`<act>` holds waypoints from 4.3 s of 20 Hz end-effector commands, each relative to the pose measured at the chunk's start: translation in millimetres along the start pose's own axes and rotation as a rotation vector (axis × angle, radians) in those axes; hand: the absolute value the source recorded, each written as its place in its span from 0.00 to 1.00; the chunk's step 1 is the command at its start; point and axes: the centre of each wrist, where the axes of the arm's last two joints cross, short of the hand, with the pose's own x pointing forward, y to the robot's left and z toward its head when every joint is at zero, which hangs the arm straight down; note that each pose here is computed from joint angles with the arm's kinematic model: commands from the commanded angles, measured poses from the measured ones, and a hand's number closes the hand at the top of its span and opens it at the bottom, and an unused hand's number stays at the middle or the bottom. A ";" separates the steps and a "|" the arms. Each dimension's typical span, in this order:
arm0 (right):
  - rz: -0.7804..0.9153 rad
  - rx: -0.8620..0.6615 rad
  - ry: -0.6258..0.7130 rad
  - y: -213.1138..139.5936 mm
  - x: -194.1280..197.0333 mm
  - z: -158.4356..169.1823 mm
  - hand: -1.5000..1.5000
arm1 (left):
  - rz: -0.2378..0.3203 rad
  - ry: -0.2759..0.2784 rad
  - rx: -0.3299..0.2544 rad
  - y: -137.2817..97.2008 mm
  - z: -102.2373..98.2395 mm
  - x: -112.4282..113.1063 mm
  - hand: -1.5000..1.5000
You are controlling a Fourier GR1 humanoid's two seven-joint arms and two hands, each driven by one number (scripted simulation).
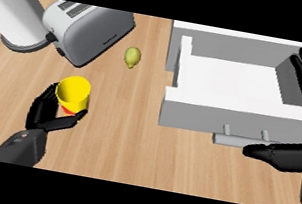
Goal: Pick up the cup, place it into the drawer and close the drawer
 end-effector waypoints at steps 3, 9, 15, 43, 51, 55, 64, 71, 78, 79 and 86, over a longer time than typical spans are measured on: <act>0.014 -0.010 0.003 -5.9 -2.6 0.5 0.00 | -0.204 -0.203 0.097 0.0 -11.5 7.0 1.00; -0.026 -0.005 -0.004 -6.2 13.1 -16.9 0.00 | -0.229 -0.236 0.125 -32.5 -0.9 -7.3 1.00; 0.002 -0.019 0.014 -6.5 1.5 1.3 0.00 | 0.049 -0.336 -0.027 -43.1 -52.7 23.7 1.00; 0.014 -0.027 0.004 -9.3 -7.2 -1.2 0.00 | -0.062 -0.318 -0.348 -302.0 -178.3 251.2 1.00; 0.014 -0.001 -0.038 -14.0 -4.8 -14.1 0.00 | -0.216 -0.161 -0.313 -316.1 -183.3 235.5 1.00; 0.007 0.006 -0.026 -9.8 -12.5 -13.2 0.00 | -0.260 -0.089 -0.360 -319.7 -182.5 231.1 1.00; -0.019 0.073 -0.066 10.3 -3.0 -28.9 0.00 | -0.397 0.016 -0.471 -310.9 -173.0 202.4 1.00; -0.134 0.244 -0.086 18.3 -11.2 -30.0 0.00 | -0.194 0.000 -0.416 -303.8 -166.8 192.3 0.00; -0.198 0.599 -0.053 50.5 -7.4 -35.2 1.00 | 0.030 -0.128 -0.417 -310.4 -167.1 206.5 0.00; -0.169 0.646 -0.028 41.2 -10.4 -33.3 1.00 | 0.040 -0.130 -0.380 -309.8 -167.7 206.5 0.00; 0.179 0.781 0.195 35.5 -8.7 -16.6 0.00 | 0.044 -0.181 -0.316 -320.3 -172.8 222.6 0.00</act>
